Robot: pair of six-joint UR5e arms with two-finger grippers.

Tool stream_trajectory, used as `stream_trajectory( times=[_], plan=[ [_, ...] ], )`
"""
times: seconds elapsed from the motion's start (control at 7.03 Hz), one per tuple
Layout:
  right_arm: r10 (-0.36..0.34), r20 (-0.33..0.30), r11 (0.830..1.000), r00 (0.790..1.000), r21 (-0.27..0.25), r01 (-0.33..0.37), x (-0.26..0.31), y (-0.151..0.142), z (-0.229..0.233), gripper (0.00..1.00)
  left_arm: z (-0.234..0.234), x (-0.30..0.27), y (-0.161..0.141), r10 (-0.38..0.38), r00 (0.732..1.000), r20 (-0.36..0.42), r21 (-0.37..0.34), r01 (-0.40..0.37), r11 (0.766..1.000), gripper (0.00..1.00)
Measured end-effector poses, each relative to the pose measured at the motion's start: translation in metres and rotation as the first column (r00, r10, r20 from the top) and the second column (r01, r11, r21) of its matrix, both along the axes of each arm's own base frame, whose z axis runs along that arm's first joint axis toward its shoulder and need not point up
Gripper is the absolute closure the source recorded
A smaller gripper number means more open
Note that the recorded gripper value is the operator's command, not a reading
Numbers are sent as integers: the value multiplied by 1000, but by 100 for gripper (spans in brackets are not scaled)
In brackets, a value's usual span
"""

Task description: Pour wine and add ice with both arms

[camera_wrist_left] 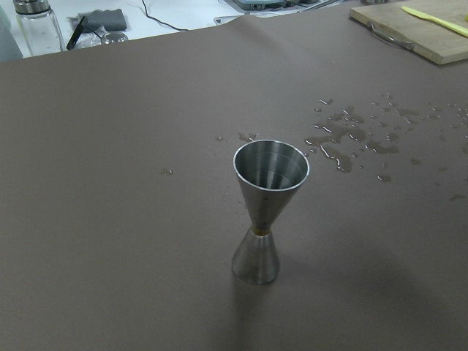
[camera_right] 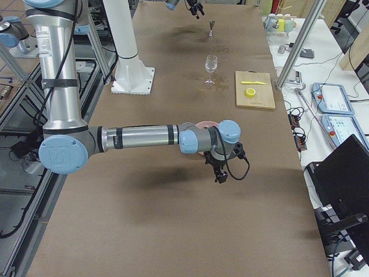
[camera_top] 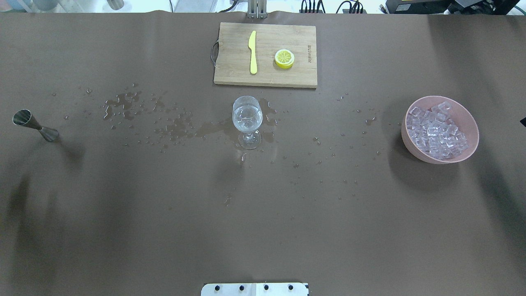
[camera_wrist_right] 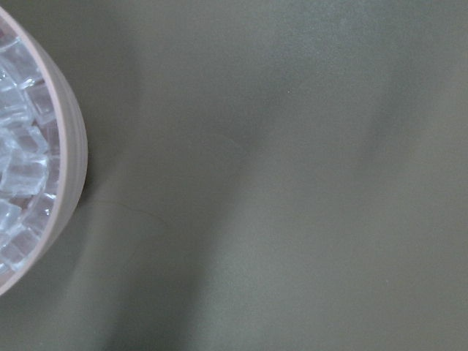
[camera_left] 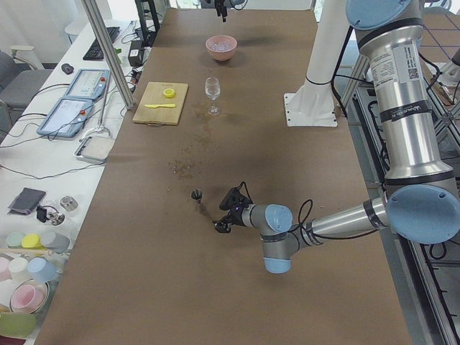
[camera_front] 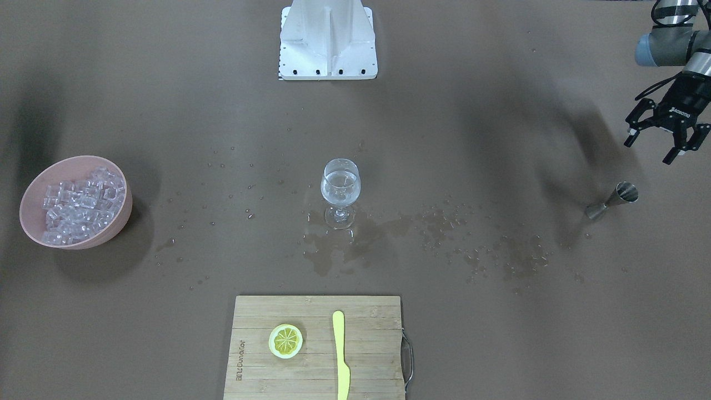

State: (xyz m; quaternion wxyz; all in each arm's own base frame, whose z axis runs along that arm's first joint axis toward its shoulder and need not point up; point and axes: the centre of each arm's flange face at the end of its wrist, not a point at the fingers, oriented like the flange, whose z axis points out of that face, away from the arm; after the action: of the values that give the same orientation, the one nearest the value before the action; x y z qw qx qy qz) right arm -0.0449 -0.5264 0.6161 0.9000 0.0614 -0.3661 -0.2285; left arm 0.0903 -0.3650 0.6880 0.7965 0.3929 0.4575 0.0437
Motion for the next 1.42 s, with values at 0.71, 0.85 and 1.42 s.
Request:
stream_trajectory(
  times=[0.71, 0.85, 1.42],
  plan=[
    [97, 49, 990, 994, 103, -101, -8, -13, -36, 0, -71, -83, -165, -16, 998, -53, -396, -6, 918, 2],
    [144, 81, 984, 986, 95, -151, -22, -11, -60, 0, -73, -86, -175, -12, 998, -57, -444, -15, 896, 2],
    [178, 150, 982, 973, 30, -184, -99, 10, -127, 0, -82, -87, -214, 77, 997, 3, -534, -64, 843, 2]
  ],
)
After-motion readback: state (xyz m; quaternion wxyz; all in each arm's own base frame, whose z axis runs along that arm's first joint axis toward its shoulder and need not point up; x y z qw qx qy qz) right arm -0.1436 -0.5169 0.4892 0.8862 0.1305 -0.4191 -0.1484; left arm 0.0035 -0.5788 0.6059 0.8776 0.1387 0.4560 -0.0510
